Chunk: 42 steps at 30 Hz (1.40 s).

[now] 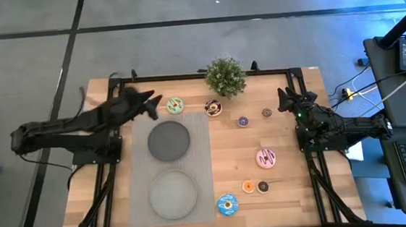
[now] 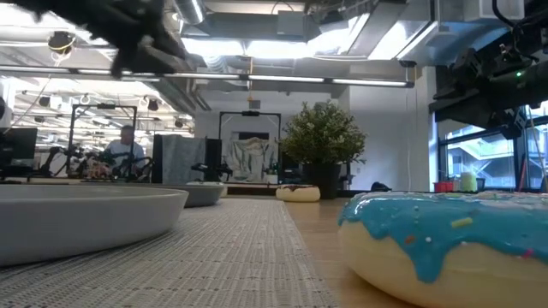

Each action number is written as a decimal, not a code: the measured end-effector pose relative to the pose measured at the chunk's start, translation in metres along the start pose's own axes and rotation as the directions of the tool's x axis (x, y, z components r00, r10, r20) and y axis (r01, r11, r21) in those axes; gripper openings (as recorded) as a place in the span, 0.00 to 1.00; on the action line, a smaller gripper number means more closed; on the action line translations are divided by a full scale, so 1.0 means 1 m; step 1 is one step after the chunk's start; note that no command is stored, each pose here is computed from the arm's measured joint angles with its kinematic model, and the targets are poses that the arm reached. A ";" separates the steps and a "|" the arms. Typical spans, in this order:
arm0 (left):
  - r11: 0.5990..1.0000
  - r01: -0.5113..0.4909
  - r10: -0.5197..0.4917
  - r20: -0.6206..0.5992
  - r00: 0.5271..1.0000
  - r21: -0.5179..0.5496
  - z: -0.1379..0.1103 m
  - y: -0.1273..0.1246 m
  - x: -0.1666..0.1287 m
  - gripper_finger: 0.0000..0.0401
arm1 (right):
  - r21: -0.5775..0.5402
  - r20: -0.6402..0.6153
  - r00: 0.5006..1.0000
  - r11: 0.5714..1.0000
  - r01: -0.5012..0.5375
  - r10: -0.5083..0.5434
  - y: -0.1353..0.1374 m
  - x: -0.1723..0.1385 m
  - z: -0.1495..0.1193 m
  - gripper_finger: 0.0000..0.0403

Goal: Pick & Place donuts
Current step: Put the big light blue donut on the black plate

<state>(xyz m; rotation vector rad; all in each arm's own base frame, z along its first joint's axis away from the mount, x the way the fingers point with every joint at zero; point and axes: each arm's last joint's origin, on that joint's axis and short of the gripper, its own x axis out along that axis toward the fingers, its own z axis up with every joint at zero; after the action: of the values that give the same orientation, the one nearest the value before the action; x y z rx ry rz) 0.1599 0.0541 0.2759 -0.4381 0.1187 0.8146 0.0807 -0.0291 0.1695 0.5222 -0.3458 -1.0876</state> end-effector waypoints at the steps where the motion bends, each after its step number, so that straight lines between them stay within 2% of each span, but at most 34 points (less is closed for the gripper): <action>1: 1.000 -0.028 0.028 -0.055 0.998 0.010 0.008 -0.005 0.010 0.56 | -0.001 -0.001 1.000 1.000 0.000 0.000 0.000 0.000 0.000 0.73; 3: 0.994 -0.103 0.108 -0.168 0.980 0.037 0.022 -0.010 0.031 0.56 | -0.003 -0.002 1.000 1.000 0.001 -0.001 0.000 0.000 0.000 0.73; 6: 0.969 -0.205 0.241 -0.332 0.912 0.140 0.037 -0.009 0.063 0.56 | -0.004 -0.003 1.000 1.000 0.001 -0.001 0.000 0.000 0.000 0.73; 8: 0.953 -0.223 0.291 -0.427 0.856 0.203 0.040 -0.004 0.086 0.56 | -0.002 -0.003 1.000 1.000 0.001 -0.001 0.000 0.000 0.000 0.73; 10: 0.953 -0.212 0.295 -0.500 0.814 0.217 0.039 0.002 0.110 0.56 | -0.002 -0.003 1.000 1.000 0.001 -0.001 0.000 0.000 0.000 0.73; 14: 0.949 -0.229 0.314 -0.612 0.725 0.216 0.019 0.017 0.148 0.56 | -0.003 -0.004 1.000 1.000 -0.001 0.001 0.000 0.000 0.000 0.73; 17: 0.931 -0.253 0.364 -0.683 0.633 0.262 -0.002 0.030 0.165 0.56 | -0.003 -0.004 1.000 1.000 -0.001 0.001 0.000 0.000 0.000 0.73; 20: 0.935 -0.247 0.351 -0.764 0.542 0.255 -0.022 0.038 0.177 0.56 | -0.004 -0.004 1.000 1.000 -0.001 0.001 0.000 0.000 0.000 0.73; 23: 0.936 -0.242 0.345 -0.796 0.498 0.254 -0.036 0.042 0.186 0.56 | -0.005 -0.003 1.000 1.000 -0.001 0.001 0.000 0.000 0.000 0.73; 27: 0.928 -0.255 0.364 -0.806 0.466 0.271 -0.047 0.045 0.192 0.56 | -0.021 -0.003 1.000 1.000 -0.001 0.001 0.000 0.000 0.000 0.73; 33: 0.922 -0.280 0.374 -0.798 0.471 0.267 -0.052 0.047 0.198 0.56 | -0.033 -0.003 1.000 0.999 -0.001 0.001 0.000 0.000 0.000 0.73; 42: 0.920 -0.292 0.375 -0.810 0.451 0.263 -0.061 0.049 0.204 0.54 | -0.035 -0.004 1.000 0.999 -0.001 0.001 0.000 0.000 0.000 0.73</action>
<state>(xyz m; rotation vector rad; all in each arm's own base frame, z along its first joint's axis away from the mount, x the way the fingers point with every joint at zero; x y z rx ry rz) 0.2677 0.1961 0.1495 -0.7258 1.2223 0.9122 0.0808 -0.0291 0.1690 0.4924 -0.3231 -1.0899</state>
